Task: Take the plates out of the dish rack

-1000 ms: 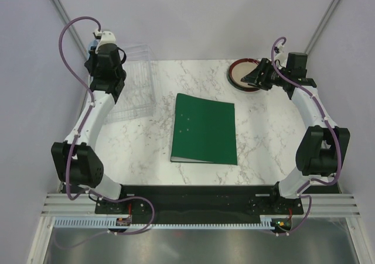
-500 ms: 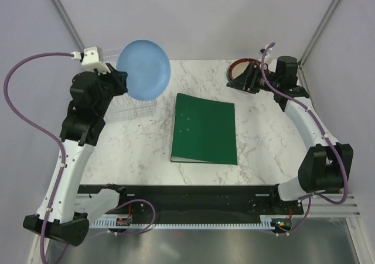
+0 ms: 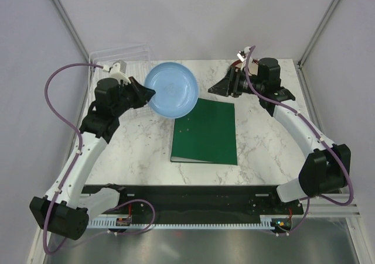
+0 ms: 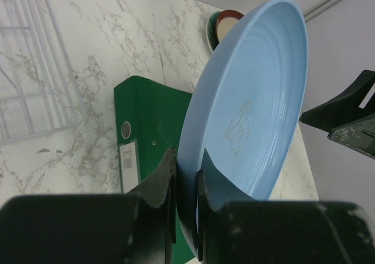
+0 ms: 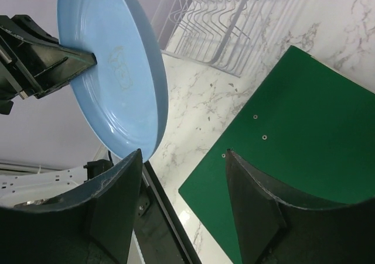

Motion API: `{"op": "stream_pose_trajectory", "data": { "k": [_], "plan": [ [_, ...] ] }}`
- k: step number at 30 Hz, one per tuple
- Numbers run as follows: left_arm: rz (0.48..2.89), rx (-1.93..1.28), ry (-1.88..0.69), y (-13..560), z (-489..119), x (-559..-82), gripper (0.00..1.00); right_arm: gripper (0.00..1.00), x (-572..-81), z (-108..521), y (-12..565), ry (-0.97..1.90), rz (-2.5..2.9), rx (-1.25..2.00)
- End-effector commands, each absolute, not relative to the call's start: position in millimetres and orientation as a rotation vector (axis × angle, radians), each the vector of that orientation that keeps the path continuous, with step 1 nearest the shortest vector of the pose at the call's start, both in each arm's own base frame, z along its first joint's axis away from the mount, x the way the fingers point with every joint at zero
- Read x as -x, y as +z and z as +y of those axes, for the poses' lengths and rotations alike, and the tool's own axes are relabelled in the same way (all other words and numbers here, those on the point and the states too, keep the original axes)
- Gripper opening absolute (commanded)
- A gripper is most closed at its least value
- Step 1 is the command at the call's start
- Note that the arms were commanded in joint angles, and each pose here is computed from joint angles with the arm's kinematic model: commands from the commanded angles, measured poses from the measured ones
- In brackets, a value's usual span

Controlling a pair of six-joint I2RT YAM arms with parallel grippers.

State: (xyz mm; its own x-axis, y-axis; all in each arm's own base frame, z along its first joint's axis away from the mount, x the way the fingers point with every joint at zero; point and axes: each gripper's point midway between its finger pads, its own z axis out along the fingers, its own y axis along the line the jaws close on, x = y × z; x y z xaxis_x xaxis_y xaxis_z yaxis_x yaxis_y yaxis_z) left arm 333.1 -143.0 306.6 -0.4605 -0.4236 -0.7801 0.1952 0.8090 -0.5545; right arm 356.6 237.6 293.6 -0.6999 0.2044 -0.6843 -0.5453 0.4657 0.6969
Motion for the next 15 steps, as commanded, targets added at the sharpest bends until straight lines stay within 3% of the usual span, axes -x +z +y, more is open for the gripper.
{"op": "stream_pose_trajectory", "data": {
  "k": [1,15],
  "plan": [
    [1.782,0.154,-0.866,350,-163,-332,0.02,0.66,-354,255,311,1.308,1.905,0.339],
    [1.815,0.101,-0.961,339,-197,-325,0.02,0.66,-343,301,296,1.371,1.942,0.411]
  ]
}}
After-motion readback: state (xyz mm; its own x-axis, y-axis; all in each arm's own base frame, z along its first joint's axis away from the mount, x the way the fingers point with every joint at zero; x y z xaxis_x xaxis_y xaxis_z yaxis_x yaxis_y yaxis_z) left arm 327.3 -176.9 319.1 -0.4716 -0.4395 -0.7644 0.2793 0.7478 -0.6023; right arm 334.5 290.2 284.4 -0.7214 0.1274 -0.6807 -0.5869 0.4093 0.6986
